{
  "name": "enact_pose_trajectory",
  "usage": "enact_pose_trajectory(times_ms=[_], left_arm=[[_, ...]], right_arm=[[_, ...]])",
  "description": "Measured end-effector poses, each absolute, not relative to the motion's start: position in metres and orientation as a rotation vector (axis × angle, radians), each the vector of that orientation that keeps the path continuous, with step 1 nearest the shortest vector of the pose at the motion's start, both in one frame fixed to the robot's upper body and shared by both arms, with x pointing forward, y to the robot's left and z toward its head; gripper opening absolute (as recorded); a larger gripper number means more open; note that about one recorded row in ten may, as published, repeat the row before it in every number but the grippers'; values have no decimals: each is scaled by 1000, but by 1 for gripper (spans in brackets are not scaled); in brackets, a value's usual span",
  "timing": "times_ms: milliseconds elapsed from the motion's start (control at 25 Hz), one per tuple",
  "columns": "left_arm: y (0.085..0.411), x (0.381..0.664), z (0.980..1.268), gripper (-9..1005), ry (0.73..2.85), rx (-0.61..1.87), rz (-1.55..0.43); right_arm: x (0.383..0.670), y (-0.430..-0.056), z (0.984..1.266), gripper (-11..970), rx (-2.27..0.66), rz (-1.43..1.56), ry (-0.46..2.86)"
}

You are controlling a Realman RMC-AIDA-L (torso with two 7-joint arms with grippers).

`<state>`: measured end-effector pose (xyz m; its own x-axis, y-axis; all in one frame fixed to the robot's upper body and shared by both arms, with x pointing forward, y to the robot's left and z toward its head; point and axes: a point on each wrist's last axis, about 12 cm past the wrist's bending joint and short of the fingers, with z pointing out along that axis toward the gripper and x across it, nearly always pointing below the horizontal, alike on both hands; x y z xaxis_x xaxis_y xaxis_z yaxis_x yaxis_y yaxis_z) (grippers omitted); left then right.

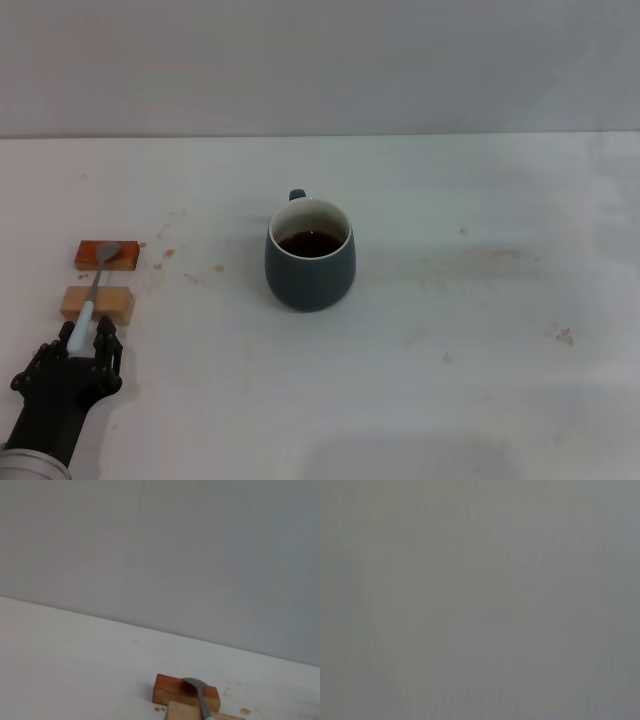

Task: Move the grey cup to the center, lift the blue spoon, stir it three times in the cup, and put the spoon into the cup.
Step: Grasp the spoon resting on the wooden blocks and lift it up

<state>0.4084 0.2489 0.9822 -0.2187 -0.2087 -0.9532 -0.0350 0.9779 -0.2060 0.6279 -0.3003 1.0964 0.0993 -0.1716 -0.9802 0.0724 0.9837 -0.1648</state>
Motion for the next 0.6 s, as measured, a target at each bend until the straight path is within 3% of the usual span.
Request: enact_pose_trajectory(times_ms=[600], left_arm=[[250,409,982,332,1787,-182,-155]], right_arm=[[628,-301,1097,544,-83,-181,1460]])
